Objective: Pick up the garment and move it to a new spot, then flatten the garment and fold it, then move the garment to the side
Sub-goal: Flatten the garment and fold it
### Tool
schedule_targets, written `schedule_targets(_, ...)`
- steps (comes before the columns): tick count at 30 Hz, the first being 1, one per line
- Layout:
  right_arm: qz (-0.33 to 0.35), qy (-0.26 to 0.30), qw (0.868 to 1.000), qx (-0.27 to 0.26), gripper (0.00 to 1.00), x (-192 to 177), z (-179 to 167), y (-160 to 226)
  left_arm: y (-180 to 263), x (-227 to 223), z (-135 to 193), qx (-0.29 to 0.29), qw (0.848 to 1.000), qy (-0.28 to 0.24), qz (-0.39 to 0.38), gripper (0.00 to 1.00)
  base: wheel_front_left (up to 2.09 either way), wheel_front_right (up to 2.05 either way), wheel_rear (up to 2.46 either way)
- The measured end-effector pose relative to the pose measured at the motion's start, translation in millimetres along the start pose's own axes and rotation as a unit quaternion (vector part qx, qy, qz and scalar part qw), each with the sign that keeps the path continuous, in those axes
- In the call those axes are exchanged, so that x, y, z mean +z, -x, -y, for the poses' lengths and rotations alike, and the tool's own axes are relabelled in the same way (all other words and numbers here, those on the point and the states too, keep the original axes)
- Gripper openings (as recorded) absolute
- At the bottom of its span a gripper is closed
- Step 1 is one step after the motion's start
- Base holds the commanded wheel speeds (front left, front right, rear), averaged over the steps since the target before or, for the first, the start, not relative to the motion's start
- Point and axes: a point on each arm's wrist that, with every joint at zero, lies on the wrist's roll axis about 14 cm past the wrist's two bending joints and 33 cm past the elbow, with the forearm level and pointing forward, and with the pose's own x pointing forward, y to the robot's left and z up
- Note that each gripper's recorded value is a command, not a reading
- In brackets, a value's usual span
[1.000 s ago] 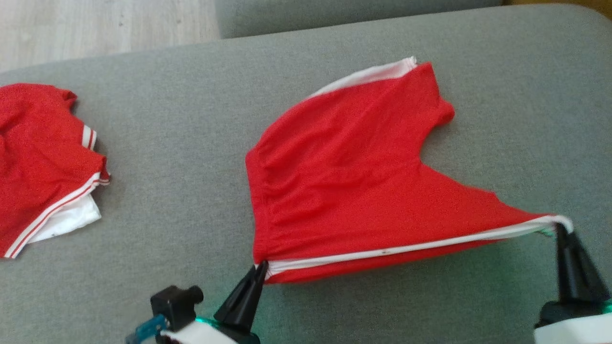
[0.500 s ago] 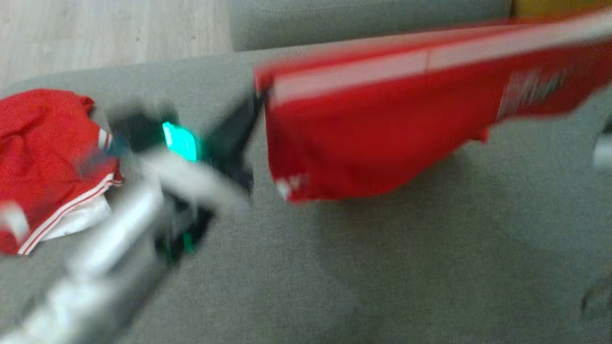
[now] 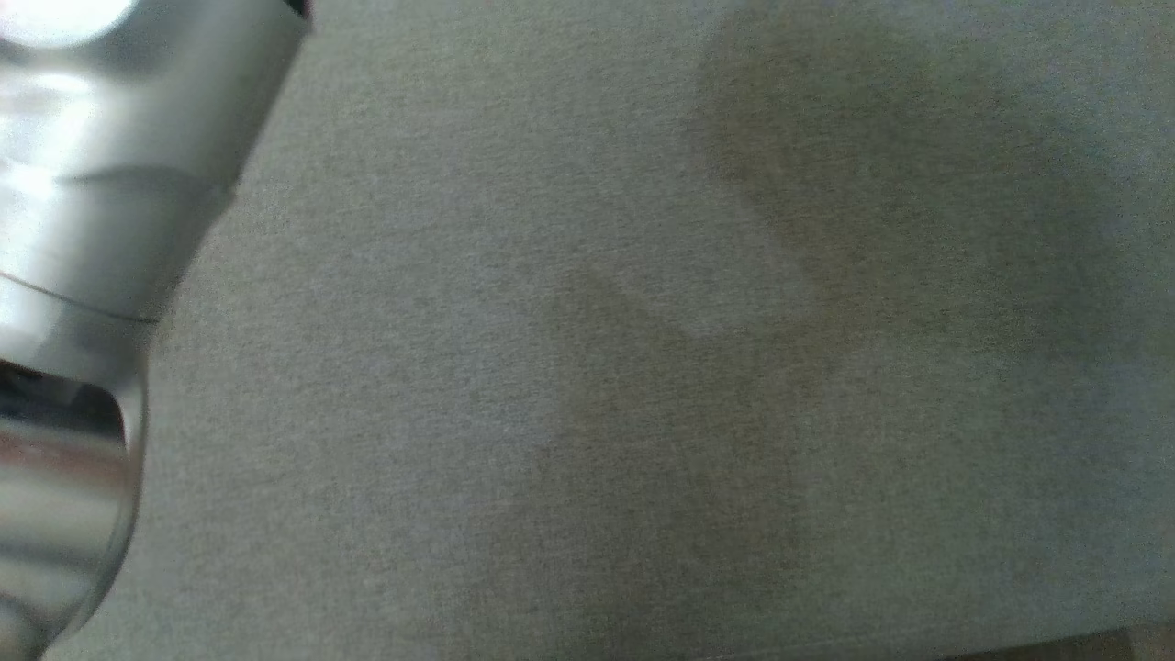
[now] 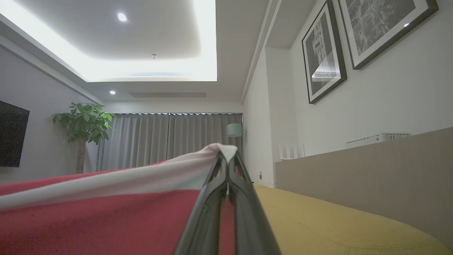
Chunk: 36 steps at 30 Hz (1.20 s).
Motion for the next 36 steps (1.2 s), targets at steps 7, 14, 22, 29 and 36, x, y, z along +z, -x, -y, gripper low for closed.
schedule_targets(7, -0.024, -0.022, 0.999, 0.008, 0.00, -28, -2, 29, 40, -51, 10, -0.002, 0.998, 0.047, -0.041, 0.00, 0.00, 0.00, 0.00)
schedule_targets(14, -0.245, -0.038, 0.969, 0.001, 0.00, -120, 3, 191, 151, -161, 70, -0.007, 0.974, 0.119, -0.195, 0.00, 0.00, 0.00, 0.00)
schedule_targets(22, -0.338, -0.079, 0.935, -0.081, 0.00, -87, 20, 333, 275, -220, 165, 0.020, 0.930, 0.208, -0.302, 0.00, 0.00, 0.00, 0.00)
schedule_targets(29, -0.377, -0.061, 0.917, -0.116, 0.00, -38, 29, 385, 305, -206, 193, 0.056, 0.921, 0.244, -0.299, 0.00, 0.00, 0.00, 0.00)
schedule_targets(36, -0.358, -0.036, 0.930, -0.074, 0.00, -47, 15, 342, 283, -181, 170, 0.084, 0.930, 0.250, -0.257, 0.00, 0.00, 0.00, 0.00)
